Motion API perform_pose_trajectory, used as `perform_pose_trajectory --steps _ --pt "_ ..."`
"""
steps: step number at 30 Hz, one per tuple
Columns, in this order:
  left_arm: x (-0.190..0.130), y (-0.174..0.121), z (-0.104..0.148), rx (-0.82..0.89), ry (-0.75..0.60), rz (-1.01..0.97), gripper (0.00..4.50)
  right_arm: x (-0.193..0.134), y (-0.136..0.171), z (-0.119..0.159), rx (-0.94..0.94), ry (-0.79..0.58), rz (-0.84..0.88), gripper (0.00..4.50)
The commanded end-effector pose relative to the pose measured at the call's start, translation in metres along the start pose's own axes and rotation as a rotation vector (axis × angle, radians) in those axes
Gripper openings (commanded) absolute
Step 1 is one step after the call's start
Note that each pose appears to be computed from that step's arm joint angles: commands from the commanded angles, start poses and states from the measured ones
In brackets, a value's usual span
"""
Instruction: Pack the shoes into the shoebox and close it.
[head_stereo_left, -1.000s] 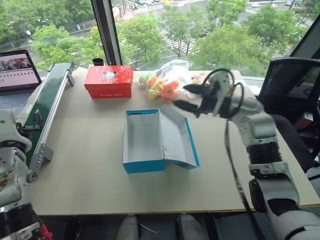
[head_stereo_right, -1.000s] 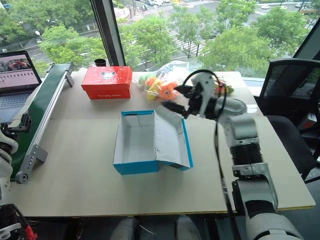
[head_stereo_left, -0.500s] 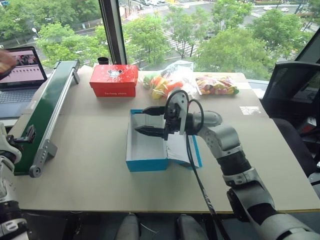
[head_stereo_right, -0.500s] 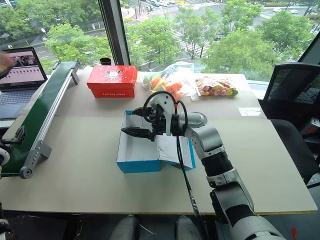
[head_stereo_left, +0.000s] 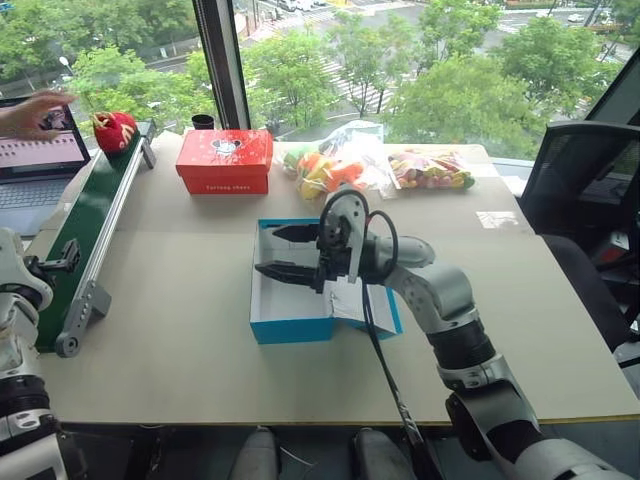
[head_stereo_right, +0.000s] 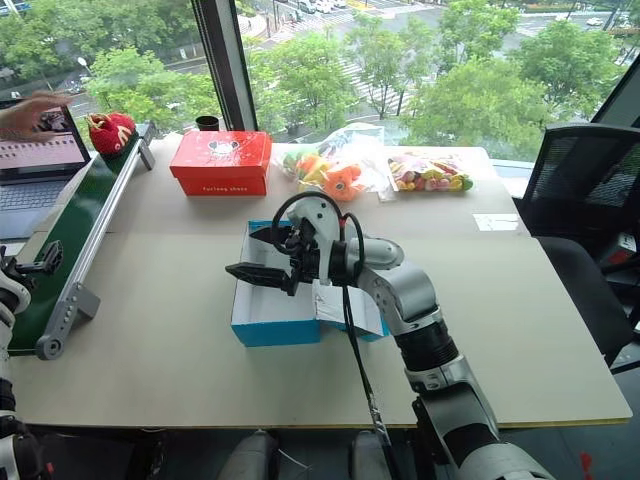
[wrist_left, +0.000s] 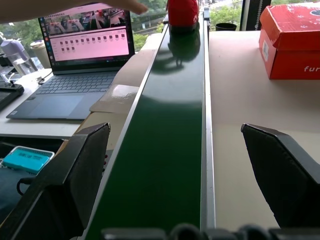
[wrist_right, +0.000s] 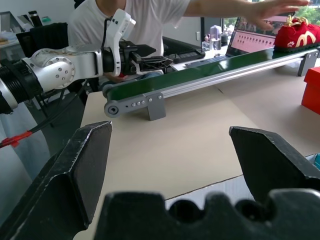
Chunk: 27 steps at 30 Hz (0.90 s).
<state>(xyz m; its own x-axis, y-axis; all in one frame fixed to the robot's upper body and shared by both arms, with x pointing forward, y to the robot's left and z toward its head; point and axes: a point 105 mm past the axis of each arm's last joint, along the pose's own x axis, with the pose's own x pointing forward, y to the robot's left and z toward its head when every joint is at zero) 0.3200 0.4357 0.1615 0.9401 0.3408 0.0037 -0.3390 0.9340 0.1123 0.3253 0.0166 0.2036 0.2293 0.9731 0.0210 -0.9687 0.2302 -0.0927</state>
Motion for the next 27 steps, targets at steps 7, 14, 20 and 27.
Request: perform_pose_trajectory --steps 7,14,20,27 --pt "0.002 0.009 0.007 -0.009 -0.036 0.03 4.5 -0.022 -0.038 -0.009 -0.083 -0.006 -0.248 4.47" --pt "0.004 0.012 0.006 -0.006 -0.029 0.027 4.5 -0.03 -0.059 -0.008 -0.071 -0.016 -0.42 4.47" --pt "0.005 0.014 0.001 0.0 -0.006 0.022 4.5 -0.03 -0.059 -0.009 -0.064 -0.019 -0.431 4.47" --pt "0.01 0.02 -0.001 0.002 0.005 0.047 4.5 -0.034 -0.062 -0.011 -0.068 -0.012 -0.445 4.47"
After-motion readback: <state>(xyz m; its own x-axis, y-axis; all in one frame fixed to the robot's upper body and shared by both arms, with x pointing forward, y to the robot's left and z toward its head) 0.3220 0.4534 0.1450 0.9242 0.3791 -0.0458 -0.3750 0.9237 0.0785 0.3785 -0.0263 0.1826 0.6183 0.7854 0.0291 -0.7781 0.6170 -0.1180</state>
